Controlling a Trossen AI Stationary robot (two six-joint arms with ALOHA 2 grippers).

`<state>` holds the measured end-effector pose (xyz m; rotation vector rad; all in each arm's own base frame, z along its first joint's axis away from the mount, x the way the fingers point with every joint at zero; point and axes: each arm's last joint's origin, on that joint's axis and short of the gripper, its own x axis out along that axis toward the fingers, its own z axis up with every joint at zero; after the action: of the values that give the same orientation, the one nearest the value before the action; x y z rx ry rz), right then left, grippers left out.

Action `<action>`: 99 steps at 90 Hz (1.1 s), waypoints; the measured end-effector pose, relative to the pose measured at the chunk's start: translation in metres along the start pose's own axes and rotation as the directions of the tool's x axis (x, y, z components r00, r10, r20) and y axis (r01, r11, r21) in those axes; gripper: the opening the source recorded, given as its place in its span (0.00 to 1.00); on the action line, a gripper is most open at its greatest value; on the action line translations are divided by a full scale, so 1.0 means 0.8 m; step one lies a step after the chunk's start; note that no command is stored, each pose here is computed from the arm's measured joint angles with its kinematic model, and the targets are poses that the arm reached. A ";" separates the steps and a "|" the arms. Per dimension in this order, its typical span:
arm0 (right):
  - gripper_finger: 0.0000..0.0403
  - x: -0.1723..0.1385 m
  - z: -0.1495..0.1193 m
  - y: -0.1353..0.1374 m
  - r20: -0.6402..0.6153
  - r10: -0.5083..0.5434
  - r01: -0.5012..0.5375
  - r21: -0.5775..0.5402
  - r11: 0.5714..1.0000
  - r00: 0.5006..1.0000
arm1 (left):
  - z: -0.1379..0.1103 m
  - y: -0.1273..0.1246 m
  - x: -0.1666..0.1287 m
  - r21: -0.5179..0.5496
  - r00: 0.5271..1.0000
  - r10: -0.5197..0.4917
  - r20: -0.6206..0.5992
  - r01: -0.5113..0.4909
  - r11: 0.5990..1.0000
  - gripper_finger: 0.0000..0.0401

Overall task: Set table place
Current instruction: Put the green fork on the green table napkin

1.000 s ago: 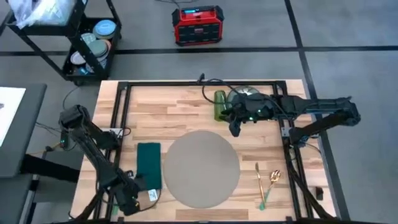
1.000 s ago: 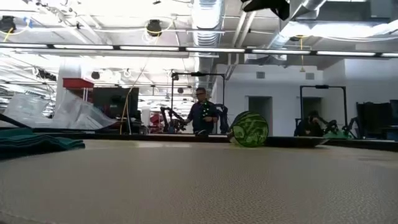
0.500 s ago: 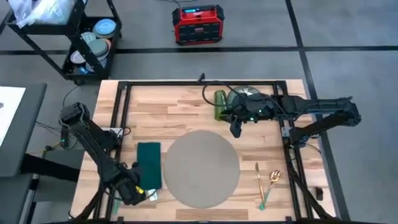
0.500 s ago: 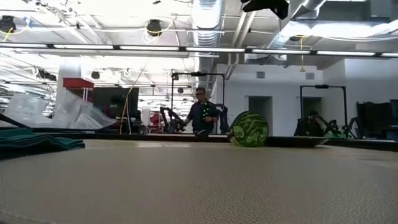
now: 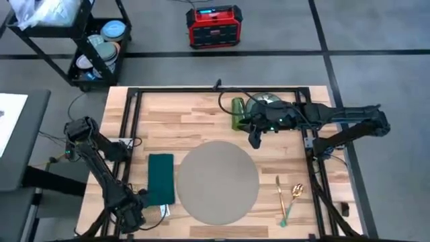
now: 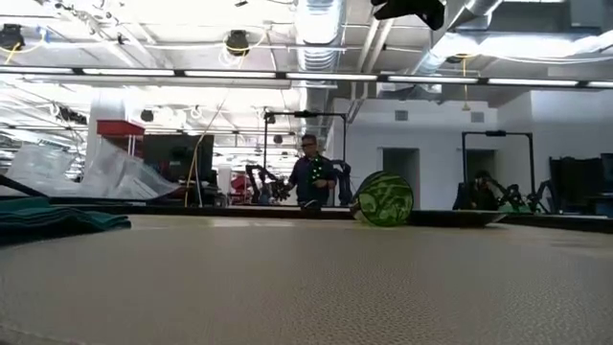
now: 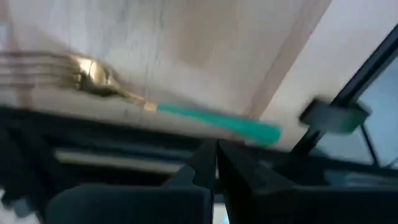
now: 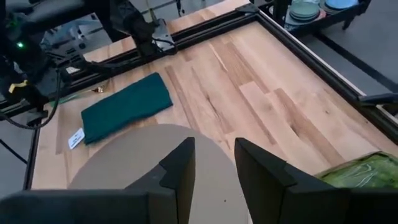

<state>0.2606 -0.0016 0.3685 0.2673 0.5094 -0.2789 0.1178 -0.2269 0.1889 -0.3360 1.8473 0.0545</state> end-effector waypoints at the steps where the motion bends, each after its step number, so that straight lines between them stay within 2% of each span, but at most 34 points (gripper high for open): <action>1: 0.25 0.000 0.000 0.000 0.000 0.000 0.000 0.000 1.000 1.000 | -0.001 0.000 0.000 0.007 1.000 0.001 -0.001 -0.001 1.000 0.00; 18: 0.25 0.001 0.001 -0.003 0.002 -0.004 0.004 0.008 1.000 1.000 | -0.016 -0.003 0.010 0.082 0.999 0.035 -0.011 -0.034 0.996 0.00; 36: 0.25 0.001 0.007 -0.006 0.039 -0.004 0.003 0.023 1.000 0.999 | -0.022 -0.003 0.013 0.132 0.996 0.066 0.061 -0.073 0.988 0.00; 51: 0.25 0.000 0.013 -0.007 0.067 -0.001 -0.001 0.032 0.999 0.998 | -0.025 0.001 0.037 0.164 0.998 0.013 0.054 -0.022 0.986 0.00; 59: 0.25 -0.007 0.021 -0.005 0.080 0.004 -0.007 0.034 0.999 0.997 | -0.025 0.005 0.050 0.143 0.999 -0.019 0.030 0.014 0.990 0.00; 77: 0.25 -0.025 0.042 -0.005 0.127 0.007 -0.010 0.023 1.000 0.992 | -0.011 0.009 0.051 0.151 0.998 -0.051 0.028 0.046 0.988 0.00; 93: 0.25 -0.031 0.053 -0.011 0.166 -0.010 0.008 0.014 1.000 0.986 | 0.013 0.003 0.043 0.188 0.987 -0.137 0.085 0.119 0.975 0.00; 99: 0.25 -0.031 0.053 -0.011 0.166 -0.010 0.008 0.015 1.000 0.986 | 0.017 0.005 0.041 0.150 0.985 -0.123 0.117 0.105 0.983 0.00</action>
<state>0.2559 -0.0188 0.4152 0.2529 0.3440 -0.3110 0.1211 -0.2269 0.1531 -0.3299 1.6935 -0.1332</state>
